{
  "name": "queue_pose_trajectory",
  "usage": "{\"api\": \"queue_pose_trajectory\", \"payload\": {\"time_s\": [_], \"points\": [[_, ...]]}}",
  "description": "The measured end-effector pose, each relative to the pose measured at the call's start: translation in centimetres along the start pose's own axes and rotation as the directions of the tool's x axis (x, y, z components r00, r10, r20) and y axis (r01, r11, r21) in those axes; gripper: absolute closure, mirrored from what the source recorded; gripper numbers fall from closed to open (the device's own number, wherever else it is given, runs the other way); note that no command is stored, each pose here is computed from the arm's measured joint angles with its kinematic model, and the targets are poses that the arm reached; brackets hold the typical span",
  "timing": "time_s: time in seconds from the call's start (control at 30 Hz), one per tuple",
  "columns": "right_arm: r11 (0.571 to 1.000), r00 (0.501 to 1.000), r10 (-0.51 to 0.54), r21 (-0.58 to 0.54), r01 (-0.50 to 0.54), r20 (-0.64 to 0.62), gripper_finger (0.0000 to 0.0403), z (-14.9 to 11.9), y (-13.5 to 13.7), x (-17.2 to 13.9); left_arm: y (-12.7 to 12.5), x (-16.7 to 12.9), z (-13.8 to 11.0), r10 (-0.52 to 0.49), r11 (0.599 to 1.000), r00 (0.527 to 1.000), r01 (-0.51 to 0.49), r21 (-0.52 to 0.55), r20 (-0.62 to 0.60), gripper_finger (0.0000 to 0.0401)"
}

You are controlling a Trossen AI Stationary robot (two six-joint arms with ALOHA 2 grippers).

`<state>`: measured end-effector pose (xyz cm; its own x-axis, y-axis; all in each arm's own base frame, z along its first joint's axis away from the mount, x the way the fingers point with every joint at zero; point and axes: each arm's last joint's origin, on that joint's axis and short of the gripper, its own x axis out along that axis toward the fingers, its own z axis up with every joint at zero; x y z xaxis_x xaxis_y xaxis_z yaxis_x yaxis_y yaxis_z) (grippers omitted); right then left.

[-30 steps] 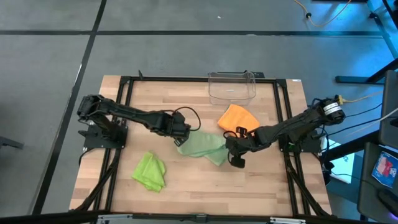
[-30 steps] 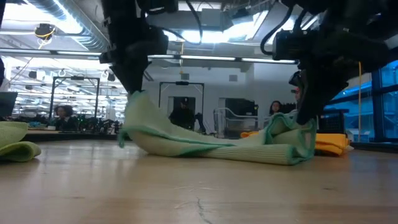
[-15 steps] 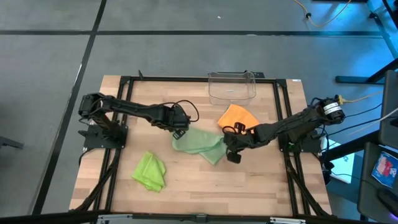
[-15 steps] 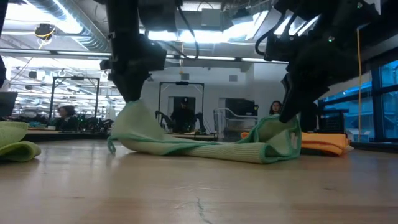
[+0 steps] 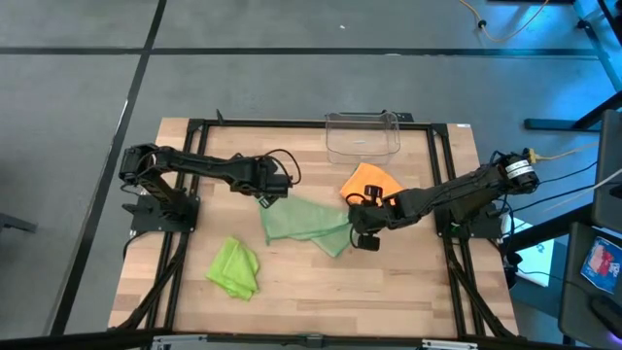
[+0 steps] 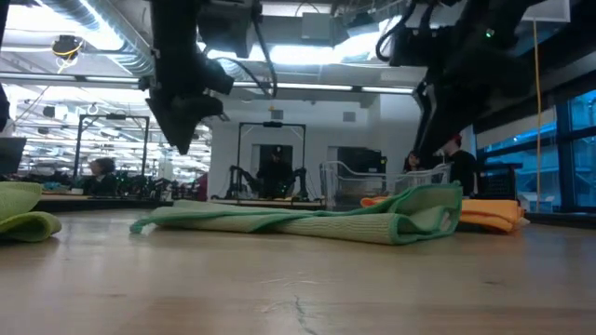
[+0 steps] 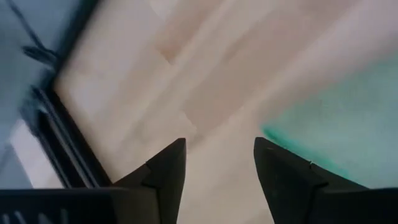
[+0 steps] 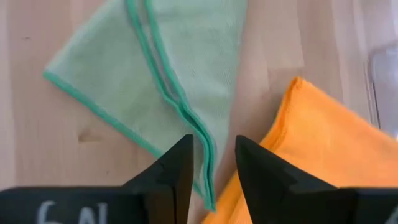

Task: Fold microfiber towels
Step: Fold the light green microfiber cloth

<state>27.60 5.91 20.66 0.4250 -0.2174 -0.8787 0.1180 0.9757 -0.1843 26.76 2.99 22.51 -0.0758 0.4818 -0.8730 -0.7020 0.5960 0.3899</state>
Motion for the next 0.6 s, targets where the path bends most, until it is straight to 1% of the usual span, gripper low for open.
{"api": "queue_pose_trajectory", "payload": {"time_s": [0.1,0.17,0.3,0.4,0.47,0.53,0.6], "points": [[0.998,0.999,0.015,-0.055,-0.013,0.046,0.0281,0.5,0.1,-0.1,0.4,-0.4,-0.7,-0.062,0.998,0.991,0.064,0.014,-0.121,0.0222],[0.996,0.995,0.028,-0.083,-0.020,0.100,0.0281,1.1,0.2,-0.1,0.7,-0.7,-1.3,-0.076,0.997,0.980,0.079,0.008,-0.184,0.0223],[0.989,0.975,0.057,-0.148,-0.025,0.216,0.0281,2.2,0.5,-0.3,1.2,-1.4,-2.3,-0.021,0.998,0.974,0.032,0.045,-0.224,0.0224],[0.973,0.943,0.125,-0.222,-0.057,0.307,0.0281,3.2,0.8,-0.6,1.3,-1.7,-2.8,0.009,0.997,0.971,0.010,0.079,-0.240,0.0224],[0.964,0.920,0.150,-0.258,-0.056,0.362,0.0281,3.8,1.0,-0.6,1.4,-1.8,-3.0,0.026,0.995,0.969,-0.002,0.096,-0.246,0.0224],[0.957,0.907,0.153,-0.287,-0.037,0.393,0.0281,4.2,1.2,-0.4,1.3,-1.8,-3.1,0.026,0.995,0.970,-0.002,0.100,-0.243,0.0224],[0.958,0.892,0.154,-0.285,-0.029,0.426,0.0281,4.7,1.5,0.3,1.3,-1.8,-3.0,0.030,0.995,0.971,-0.006,0.101,-0.238,0.0224]]}}
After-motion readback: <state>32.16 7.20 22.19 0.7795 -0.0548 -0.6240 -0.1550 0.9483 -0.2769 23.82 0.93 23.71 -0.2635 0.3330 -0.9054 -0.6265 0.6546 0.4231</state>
